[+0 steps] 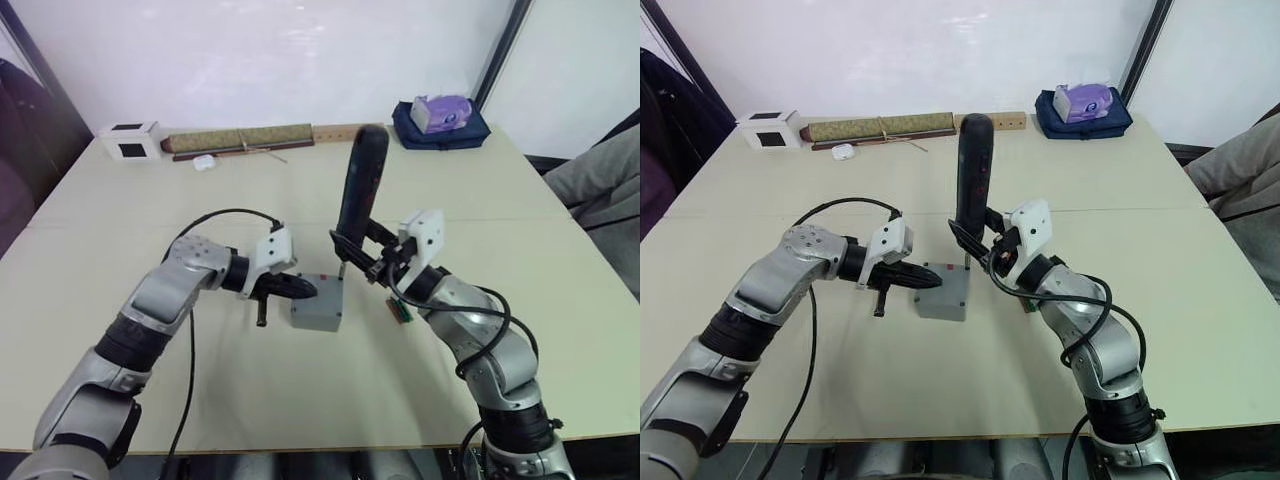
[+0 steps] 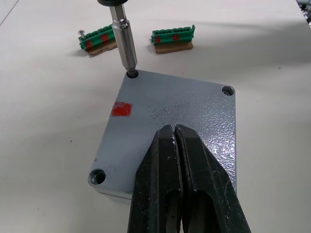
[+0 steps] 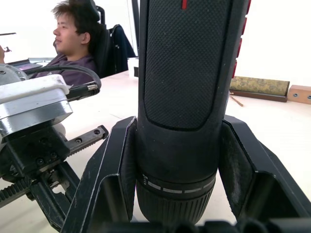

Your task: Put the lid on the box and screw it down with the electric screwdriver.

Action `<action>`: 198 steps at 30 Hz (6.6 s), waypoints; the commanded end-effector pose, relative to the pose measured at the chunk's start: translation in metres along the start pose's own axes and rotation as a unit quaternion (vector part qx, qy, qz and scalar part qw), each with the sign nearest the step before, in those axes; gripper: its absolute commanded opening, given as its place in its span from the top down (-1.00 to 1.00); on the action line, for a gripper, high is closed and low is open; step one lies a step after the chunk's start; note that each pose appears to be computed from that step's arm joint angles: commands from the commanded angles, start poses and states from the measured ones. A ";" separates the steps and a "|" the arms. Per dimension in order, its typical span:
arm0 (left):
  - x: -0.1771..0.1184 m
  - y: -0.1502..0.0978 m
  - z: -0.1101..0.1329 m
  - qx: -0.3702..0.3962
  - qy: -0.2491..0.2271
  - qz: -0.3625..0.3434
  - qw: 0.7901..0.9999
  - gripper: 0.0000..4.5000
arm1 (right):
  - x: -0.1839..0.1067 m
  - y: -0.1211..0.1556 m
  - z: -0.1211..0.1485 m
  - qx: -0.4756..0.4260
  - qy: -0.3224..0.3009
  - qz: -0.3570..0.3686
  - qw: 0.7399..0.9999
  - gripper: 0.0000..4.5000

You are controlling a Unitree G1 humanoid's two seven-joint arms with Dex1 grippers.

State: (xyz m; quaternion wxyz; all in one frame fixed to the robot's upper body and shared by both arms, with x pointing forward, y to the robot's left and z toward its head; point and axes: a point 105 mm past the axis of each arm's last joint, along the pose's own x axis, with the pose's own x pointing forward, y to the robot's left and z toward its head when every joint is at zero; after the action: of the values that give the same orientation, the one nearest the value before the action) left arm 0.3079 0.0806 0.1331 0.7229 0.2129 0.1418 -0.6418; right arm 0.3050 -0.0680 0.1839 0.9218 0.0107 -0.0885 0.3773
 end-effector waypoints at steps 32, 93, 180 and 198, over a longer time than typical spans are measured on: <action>0.009 -0.005 -0.012 -0.017 0.015 -0.004 1.000 1.00 | -0.012 0.009 -0.066 0.038 0.127 0.012 0.991 0.22; 0.008 -0.050 0.053 0.064 -0.070 -0.102 0.990 1.00 | -0.164 -0.149 0.004 0.223 0.453 -0.251 0.826 0.22; 0.007 -0.007 -0.024 0.000 0.037 0.016 0.999 1.00 | -0.054 0.014 -0.048 -0.067 0.359 0.212 0.906 -0.97; -0.015 0.008 -0.020 -0.009 0.034 0.034 0.999 1.00 | -0.059 0.027 -0.025 -0.078 0.281 0.183 0.939 -0.97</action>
State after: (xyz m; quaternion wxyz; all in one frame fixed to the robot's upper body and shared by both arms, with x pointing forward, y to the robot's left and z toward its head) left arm 0.3093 0.0957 0.1050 0.7288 0.2281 0.1845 -0.6187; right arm 0.2451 -0.0864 0.1134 0.8027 -0.1650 0.2307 0.5246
